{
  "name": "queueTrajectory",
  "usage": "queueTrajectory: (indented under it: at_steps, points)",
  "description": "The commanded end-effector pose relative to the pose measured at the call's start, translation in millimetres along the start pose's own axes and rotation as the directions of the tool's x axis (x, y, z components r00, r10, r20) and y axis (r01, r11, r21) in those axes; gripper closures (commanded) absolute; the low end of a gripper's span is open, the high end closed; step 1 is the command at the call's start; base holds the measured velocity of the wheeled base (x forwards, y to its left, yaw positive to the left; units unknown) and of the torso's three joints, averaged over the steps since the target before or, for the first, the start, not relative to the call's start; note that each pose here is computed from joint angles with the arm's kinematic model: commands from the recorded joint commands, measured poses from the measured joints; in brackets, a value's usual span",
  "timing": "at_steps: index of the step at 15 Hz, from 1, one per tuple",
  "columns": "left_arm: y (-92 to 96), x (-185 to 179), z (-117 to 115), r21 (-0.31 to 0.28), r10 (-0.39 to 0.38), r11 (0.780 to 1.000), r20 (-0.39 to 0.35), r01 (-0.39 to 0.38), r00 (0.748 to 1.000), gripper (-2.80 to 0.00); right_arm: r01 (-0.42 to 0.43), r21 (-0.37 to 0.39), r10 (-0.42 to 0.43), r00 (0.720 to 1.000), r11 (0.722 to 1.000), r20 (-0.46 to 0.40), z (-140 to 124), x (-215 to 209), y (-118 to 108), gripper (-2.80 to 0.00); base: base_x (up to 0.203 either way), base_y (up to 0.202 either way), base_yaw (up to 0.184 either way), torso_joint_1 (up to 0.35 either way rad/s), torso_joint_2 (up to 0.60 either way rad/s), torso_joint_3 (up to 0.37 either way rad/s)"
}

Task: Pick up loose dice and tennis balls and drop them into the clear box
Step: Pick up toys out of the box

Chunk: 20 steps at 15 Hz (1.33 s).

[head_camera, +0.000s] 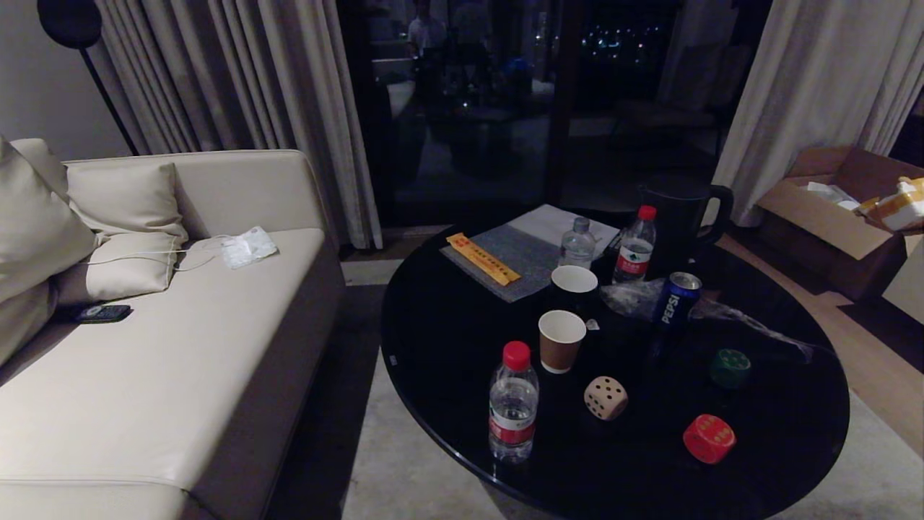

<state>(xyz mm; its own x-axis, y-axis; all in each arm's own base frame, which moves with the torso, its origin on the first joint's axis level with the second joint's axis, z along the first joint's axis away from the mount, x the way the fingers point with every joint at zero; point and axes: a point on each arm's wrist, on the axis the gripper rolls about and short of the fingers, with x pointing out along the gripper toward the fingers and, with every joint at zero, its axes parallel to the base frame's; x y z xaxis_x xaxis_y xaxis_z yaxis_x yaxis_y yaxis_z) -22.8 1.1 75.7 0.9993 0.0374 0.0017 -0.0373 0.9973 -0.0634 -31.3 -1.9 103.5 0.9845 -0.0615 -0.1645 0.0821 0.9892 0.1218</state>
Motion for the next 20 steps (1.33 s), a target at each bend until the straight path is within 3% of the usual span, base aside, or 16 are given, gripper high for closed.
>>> queueTrajectory:
  at_steps: [1, 3, 5, 8, 9, 11, 17, 20]
  points:
    - [0.0, 0.2, -0.4, 0.002, -0.003, 1.0, -0.003, 0.003, 1.0, 0.0, 0.004, -0.01, -0.005, 0.986, 1.0, -0.165, 42.5, 23.4, 7.6, 0.0, 0.0, 0.0, 0.0, 0.0, 0.0, 0.0]
    - [0.0, 0.2, -0.2, -0.002, 0.001, 1.0, -0.002, -0.001, 1.0, 0.0, -0.002, -0.018, -0.004, 0.951, 1.0, -0.309, 75.6, 60.2, 15.9, 0.0, 0.0, 0.0, 0.0, 0.0, 0.0, 0.0]
    - [0.1, 0.2, -0.4, -0.002, 0.001, 1.0, -0.003, -0.001, 1.0, 0.0, -0.028, -0.019, 0.019, 0.918, 0.999, -0.397, 96.0, 104.4, 24.6, 0.0, 0.0, 0.0, 0.0, 0.0, 0.0, 0.0]
    - [0.0, 0.2, -0.2, -0.002, 0.001, 1.0, -0.002, -0.001, 1.0, 0.0, -0.134, -0.02, 0.106, 0.859, 0.991, -0.501, 98.5, 164.0, 44.1, 0.0, 0.0, 0.0, 0.0, 0.0, 0.0, 0.0]
    - [0.1, 0.2, -0.4, -0.002, 0.001, 1.0, -0.003, -0.001, 1.0, 0.0, -0.191, -0.02, 0.152, 0.836, 0.981, -0.527, 95.9, 176.1, 54.3, -2.8, 0.0, 0.0, 0.0, 0.0, 0.0, 0.0]
    - [0.1, 0.2, -0.2, -0.002, 0.003, 1.0, -0.002, -0.003, 1.0, 0.0, -0.232, -0.015, 0.183, 0.803, 0.973, -0.567, 90.2, 195.0, 65.6, -2.8, 0.0, 0.0, 0.0, 0.0, 0.0, 0.0]
    - [0.0, 0.2, -0.3, -0.002, 0.001, 1.0, -0.002, -0.001, 1.0, 0.0, -0.184, -0.01, 0.128, 0.721, 0.983, -0.681, 64.3, 229.6, 64.9, -2.8, 0.0, 0.0, 0.0, 0.0, 0.0, 0.0]
    - [0.0, 0.2, -0.2, -0.002, 0.001, 1.0, -0.002, -0.001, 1.0, 0.0, -0.161, -0.018, 0.094, 0.659, 0.987, -0.746, 45.8, 245.8, 62.7, -2.8, 0.0, 0.0, 0.0, 0.0, 0.0, 0.0]
